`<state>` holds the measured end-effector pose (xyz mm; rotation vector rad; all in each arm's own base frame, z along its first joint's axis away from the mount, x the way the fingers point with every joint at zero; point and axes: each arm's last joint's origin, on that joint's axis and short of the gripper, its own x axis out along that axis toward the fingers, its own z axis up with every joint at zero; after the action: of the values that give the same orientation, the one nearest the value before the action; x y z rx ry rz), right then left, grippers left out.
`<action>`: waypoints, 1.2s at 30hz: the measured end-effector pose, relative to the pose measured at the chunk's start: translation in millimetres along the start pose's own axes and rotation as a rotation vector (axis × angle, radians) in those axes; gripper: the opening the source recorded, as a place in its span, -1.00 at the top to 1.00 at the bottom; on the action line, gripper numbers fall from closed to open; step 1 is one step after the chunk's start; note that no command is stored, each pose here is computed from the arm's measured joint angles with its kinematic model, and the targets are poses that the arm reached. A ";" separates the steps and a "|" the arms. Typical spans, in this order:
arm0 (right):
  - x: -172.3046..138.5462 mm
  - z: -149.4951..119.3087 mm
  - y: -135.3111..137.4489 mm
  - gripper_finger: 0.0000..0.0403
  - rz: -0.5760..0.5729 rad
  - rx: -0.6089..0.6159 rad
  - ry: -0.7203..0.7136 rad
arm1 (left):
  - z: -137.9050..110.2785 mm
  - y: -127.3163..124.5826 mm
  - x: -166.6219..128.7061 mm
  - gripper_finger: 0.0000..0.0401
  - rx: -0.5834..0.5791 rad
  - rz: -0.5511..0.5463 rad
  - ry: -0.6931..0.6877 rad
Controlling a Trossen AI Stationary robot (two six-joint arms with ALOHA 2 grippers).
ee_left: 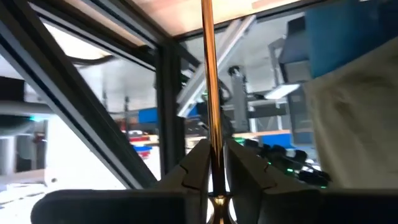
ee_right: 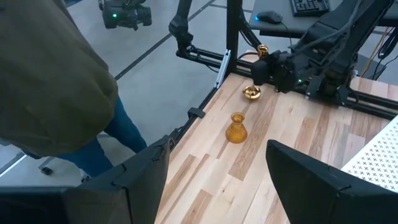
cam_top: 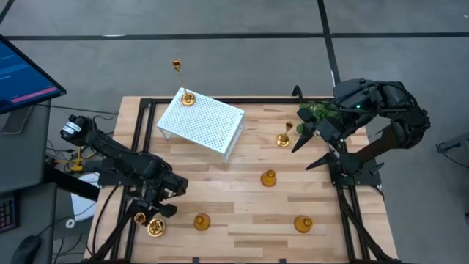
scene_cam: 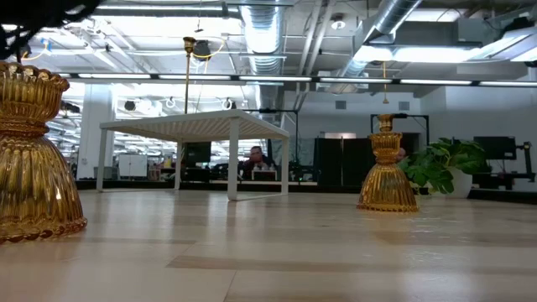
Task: Pick & Place candle stick holders
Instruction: Put the bottom gold candle holder on the shelf aligned with the other gold candle holder
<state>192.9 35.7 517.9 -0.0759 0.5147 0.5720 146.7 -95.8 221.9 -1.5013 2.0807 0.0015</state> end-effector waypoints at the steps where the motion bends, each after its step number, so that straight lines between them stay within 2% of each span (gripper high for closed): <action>1: 0.0 0.0 0.0 -0.28 0.000 0.000 0.000 | 1.7 -0.6 -3.0 0.79 -0.009 -0.017 -0.004; 13: 7.8 -0.5 -7.1 -0.28 -0.061 -0.011 0.036 | 19.7 -7.1 -49.7 0.79 -0.079 -0.267 -0.088; 23: 18.0 -10.5 -10.5 -0.28 -0.060 0.041 0.170 | 32.2 -1.5 -77.4 0.79 -0.103 -0.408 -0.171; 36: 17.9 -11.3 -10.2 -0.28 -0.059 0.046 0.178 | 47.2 8.3 -107.5 0.79 -0.208 -0.558 -0.329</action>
<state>206.2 33.7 498.7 -0.0983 0.6960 0.4976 182.8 16.1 227.2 -2.0093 1.3913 0.2412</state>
